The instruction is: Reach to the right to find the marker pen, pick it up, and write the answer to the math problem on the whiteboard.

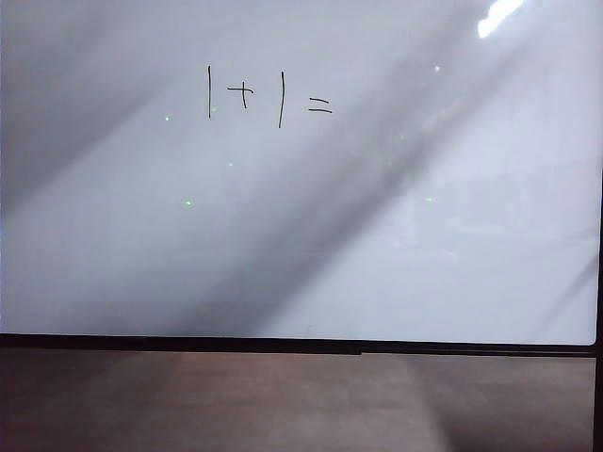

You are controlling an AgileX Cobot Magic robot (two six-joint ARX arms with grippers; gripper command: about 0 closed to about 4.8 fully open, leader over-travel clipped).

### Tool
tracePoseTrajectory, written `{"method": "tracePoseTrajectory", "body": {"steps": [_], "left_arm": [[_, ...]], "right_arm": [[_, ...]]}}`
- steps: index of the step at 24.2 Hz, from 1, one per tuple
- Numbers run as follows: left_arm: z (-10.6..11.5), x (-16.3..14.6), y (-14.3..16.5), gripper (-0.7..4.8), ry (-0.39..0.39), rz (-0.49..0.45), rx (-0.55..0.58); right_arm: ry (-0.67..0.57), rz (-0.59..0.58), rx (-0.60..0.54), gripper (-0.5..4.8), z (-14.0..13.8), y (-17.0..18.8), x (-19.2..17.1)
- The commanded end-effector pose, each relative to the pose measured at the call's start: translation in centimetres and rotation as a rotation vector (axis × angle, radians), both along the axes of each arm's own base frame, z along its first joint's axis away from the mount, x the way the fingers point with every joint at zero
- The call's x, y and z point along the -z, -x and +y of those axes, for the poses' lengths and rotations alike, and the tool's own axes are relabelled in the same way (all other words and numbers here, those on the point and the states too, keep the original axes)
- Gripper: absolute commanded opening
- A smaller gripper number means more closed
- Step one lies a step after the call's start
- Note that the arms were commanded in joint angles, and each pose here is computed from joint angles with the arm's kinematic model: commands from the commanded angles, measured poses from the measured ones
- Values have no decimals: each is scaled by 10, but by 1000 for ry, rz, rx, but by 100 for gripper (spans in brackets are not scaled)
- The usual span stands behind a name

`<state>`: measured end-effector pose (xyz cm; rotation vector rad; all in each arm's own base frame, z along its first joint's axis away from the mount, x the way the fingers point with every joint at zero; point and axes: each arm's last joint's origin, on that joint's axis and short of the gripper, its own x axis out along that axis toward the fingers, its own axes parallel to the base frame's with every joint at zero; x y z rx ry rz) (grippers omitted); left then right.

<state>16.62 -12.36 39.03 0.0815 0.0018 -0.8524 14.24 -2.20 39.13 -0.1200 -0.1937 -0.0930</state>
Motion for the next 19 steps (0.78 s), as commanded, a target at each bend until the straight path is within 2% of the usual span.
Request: {"method": "tracePoseTrajectory", "body": {"steps": [1,5,9,14,19], "left_arm": [[-23,13,-12,-5,-45,33,57],[-43,29,-21,-5,-81,79,99],[-64,37,-32,-5,-60,49,134],[-76,42,-43,-5,-21,2,160],[-86,59,-52,-5,-64,57,167]], "right_arm": [[-15,22,-57,429,-19,-18,18],[-24,61,-56,430,-37,-44,49],[-31,110,-52,430,-56,-72,81],[-57,169,-84,427,-64,-104,111],[-99,257,-138,426,-72,-129,146]]}}
